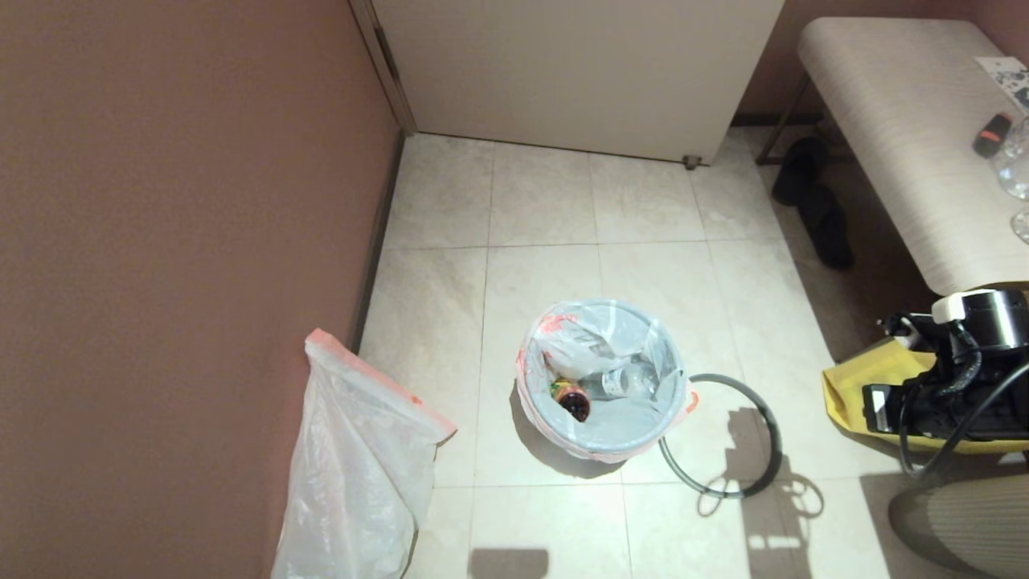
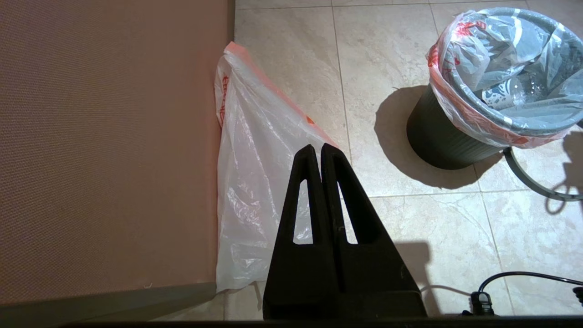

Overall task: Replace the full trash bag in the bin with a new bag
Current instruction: Place the trash bag on the floor

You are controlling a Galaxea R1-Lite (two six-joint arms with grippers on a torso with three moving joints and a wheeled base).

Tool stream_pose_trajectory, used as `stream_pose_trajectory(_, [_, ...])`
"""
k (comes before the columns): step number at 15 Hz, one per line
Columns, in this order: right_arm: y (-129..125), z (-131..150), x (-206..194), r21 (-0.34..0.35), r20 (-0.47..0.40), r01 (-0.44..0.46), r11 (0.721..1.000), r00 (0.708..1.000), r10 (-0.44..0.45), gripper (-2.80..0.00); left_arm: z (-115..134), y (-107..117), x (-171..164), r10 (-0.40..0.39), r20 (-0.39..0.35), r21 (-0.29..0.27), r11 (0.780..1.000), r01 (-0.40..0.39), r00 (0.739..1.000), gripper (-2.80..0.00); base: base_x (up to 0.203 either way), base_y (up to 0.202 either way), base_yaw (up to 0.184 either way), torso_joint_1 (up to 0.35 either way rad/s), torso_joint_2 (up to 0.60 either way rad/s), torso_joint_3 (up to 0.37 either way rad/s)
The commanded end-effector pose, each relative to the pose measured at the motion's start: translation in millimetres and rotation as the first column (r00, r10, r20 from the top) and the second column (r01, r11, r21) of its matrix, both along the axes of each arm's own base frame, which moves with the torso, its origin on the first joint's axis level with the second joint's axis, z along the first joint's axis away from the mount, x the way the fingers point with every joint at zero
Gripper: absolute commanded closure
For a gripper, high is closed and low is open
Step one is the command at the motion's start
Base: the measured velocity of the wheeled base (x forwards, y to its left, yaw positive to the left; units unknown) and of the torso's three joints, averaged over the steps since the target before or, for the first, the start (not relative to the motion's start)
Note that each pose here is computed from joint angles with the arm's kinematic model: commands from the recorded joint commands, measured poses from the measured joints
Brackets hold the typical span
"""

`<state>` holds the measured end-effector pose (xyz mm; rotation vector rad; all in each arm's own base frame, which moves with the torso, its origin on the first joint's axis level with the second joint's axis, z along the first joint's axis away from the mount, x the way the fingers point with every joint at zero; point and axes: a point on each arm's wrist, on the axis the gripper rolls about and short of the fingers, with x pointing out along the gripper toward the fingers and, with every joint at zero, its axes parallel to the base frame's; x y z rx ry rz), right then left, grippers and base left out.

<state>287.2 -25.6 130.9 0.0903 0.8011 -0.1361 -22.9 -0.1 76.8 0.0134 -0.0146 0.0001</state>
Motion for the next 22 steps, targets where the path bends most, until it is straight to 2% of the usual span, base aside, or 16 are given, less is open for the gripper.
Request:
stream_pose_trajectory(1, [14, 38, -34, 0.035, 0.07, -0.005, 0.999, 0.998, 0.003, 0.0, 0, 0, 0, 0.0, -0.001, 0.0, 1.0, 0.0, 1.0, 0.0, 0.0, 0.0, 0.0, 0.0, 0.0, 0.0])
stream_pose_trajectory(3, [36, 45, -54, 0.121, 0.033, -0.013, 0.993, 0.999, 0.009, 0.0, 0, 0, 0, 0.0, -0.001, 0.0, 1.0, 0.0, 1.0, 0.0, 0.0, 0.0, 0.0, 0.0, 0.0, 0.0])
stream_pose_trajectory(5, [52, 47, -64, 0.174, -0.002, -0.016, 0.985, 1.0, 0.017, 0.0, 0, 0, 0, 0.0, -0.001, -0.001, 1.0, 0.0, 1.0, 0.0, 0.0, 0.0, 0.0, 0.0, 0.0, 0.0])
stream_pose_trajectory(10, [64, 33, -41, 0.253, -0.04, -0.002, 0.967, 0.999, 0.012, 0.0, 0, 0, 0, 0.0, -0.001, 0.0, 1.0, 0.0, 1.0, 0.0, 0.0, 0.0, 0.0, 0.0, 0.0, 0.0])
stream_pose_trajectory(12, [69, 14, -21, 0.278, -0.061, -0.008, 0.961, 0.998, 0.026, 0.0, 0, 0, 0, 0.0, -0.001, -0.001, 1.0, 0.0, 1.0, 0.0, 0.0, 0.0, 0.0, 0.0, 0.0, 0.0])
stream_pose_trajectory(16, [78, -54, 36, 0.263, -0.145, -0.008, 0.965, 0.988, 0.048, 0.0, 0, 0, 0, 0.0, -0.001, 0.0, 1.0, 0.0, 1.0, 0.0, 0.0, 0.0, 0.0, 0.0, 0.0, 0.0])
stream_pose_trajectory(17, [81, -65, 51, 0.261, -0.14, -0.018, 0.965, 0.989, 0.056, -2.8, 0, 0, 0, 0.0, -0.001, -0.001, 1.0, 0.0, 1.0, 0.0, 0.0, 0.0, 0.0, 0.0, 0.0, 0.0])
stream_pose_trajectory(19, [87, -68, 86, 0.289, -0.074, -0.059, 0.956, 0.994, 0.083, -2.8, 0, 0, 0, 0.0, -0.001, 0.0, 1.0, 0.0, 1.0, 0.0, 0.0, 0.0, 0.0, 0.0, 0.0, 0.0])
stream_pose_trajectory(22, [99, -78, 110, 0.315, -0.053, -0.095, 0.944, 0.992, 0.118, -2.8, 0, 0, 0, 0.0, -0.001, 0.0, 1.0, 0.0, 1.0, 0.0, 0.0, 0.0, 0.0, 0.0, 0.0, 0.0])
